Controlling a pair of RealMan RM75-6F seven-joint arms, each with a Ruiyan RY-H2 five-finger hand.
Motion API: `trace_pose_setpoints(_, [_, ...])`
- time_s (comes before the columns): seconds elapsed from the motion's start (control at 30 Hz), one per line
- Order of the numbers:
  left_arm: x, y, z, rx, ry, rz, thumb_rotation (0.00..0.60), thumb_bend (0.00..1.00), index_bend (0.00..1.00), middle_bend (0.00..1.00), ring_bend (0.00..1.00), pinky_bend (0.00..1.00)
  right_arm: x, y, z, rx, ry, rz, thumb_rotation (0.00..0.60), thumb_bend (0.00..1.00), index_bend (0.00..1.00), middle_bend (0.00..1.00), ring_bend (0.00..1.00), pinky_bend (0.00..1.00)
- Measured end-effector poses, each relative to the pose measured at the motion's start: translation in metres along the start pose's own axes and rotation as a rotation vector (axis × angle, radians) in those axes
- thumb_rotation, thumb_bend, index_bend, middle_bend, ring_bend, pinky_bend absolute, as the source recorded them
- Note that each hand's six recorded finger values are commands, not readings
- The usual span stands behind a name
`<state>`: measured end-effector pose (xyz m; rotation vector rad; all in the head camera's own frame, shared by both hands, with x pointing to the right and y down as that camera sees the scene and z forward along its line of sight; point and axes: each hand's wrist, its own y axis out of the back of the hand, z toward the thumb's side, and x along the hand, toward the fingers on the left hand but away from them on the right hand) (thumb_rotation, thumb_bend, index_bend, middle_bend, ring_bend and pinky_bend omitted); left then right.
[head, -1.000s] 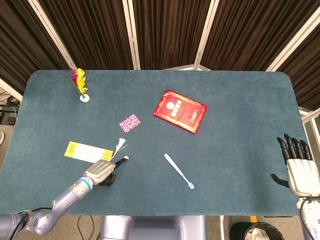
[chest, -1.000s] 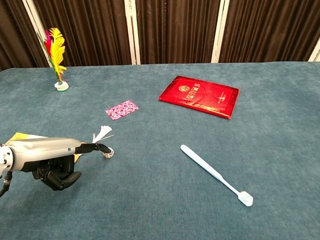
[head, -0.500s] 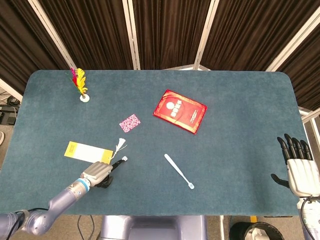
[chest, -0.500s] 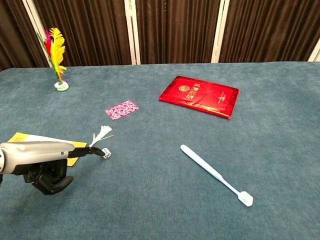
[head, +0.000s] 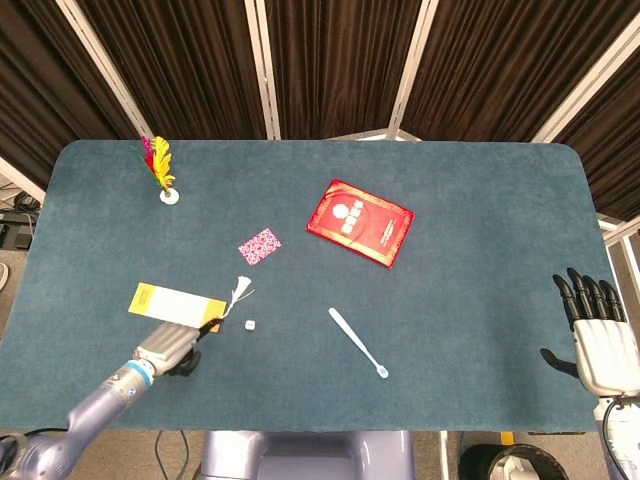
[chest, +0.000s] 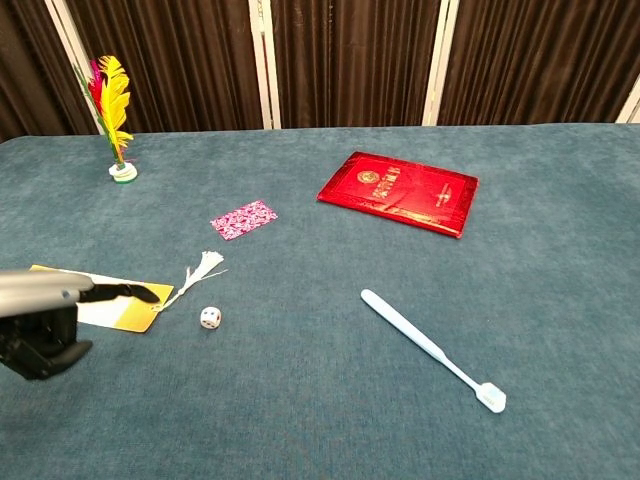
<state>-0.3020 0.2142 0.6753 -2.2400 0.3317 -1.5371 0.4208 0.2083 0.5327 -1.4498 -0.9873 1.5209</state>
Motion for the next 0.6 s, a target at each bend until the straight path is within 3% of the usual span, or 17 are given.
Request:
trace_pose_setpoints(0.13, [-0.014, 0.021, -0.008, -0.025, 0.010, 0.109, 0.600, 0.73, 0.03, 0.93, 0.84, 0.98, 0.001, 0.001, 0.003, -0.004, 0.010, -0.004, 0.600, 0.00, 0.00, 0.00, 0.00, 0.00])
trace_pose_setpoints(0.17, [-0.019, 0.029, -0.012, -0.032, 0.016, 0.150, 0.600, 0.68, 0.03, 0.86, 0.76, 0.91, 0.002, 0.002, 0.003, -0.005, 0.011, -0.005, 0.600, 0.00, 0.00, 0.00, 0.00, 0.00])
trace_pose_setpoints(0.2, [-0.024, 0.034, -0.015, -0.038, 0.021, 0.183, 0.600, 0.57, 0.02, 0.74, 0.64, 0.75, 0.002, 0.002, 0.003, -0.007, 0.013, -0.007, 0.600, 0.00, 0.00, 0.00, 0.00, 0.00])
trace_pose_setpoints(0.23, [-0.028, 0.040, -0.018, -0.043, 0.027, 0.219, 0.600, 0.40, 0.01, 0.58, 0.48, 0.51, 0.003, 0.003, 0.004, -0.009, 0.016, -0.009, 0.600, 0.00, 0.00, 0.00, 0.00, 0.00])
trace_pose_setpoints(0.27, [-0.035, 0.048, -0.023, -0.048, 0.037, 0.272, 0.600, 0.28, 0.01, 0.44, 0.34, 0.34, 0.003, 0.004, 0.004, -0.013, 0.018, -0.011, 0.600, 0.00, 0.00, 0.00, 0.00, 0.00])
trace_pose_setpoints(0.3, [-0.040, 0.054, -0.027, -0.052, 0.046, 0.315, 0.600, 0.13, 0.00, 0.24, 0.17, 0.14, 0.004, 0.005, 0.005, -0.017, 0.021, -0.014, 0.600, 0.00, 0.00, 0.00, 0.00, 0.00])
trace_pose_setpoints(0.33, [-0.046, 0.060, -0.031, -0.055, 0.056, 0.362, 0.600, 0.05, 0.00, 0.10, 0.05, 0.03, 0.004, 0.005, 0.005, -0.019, 0.022, -0.015, 0.600, 0.00, 0.00, 0.00, 0.00, 0.00])
trace_pose_setpoints(0.4, [-0.063, 0.072, -0.043, -0.065, 0.091, 0.473, 0.600, 0.00, 0.00, 0.00, 0.00, 0.00, 0.005, 0.006, 0.005, -0.023, 0.023, -0.015, 0.600, 0.00, 0.00, 0.00, 0.00, 0.00])
trace_pose_setpoints(0.47, [-0.085, 0.079, -0.059, -0.069, 0.143, 0.577, 0.600, 0.00, 0.00, 0.00, 0.00, 0.00, 0.005, 0.006, 0.004, -0.026, 0.023, -0.016, 0.600, 0.00, 0.00, 0.00, 0.00, 0.00])
trace_pose_setpoints(0.6, [-0.127, 0.075, -0.087, -0.047, 0.275, 0.666, 0.600, 0.00, 0.00, 0.00, 0.00, 0.00, 0.004, 0.009, 0.002, -0.027, 0.028, -0.024, 0.600, 0.00, 0.00, 0.00, 0.00, 0.00])
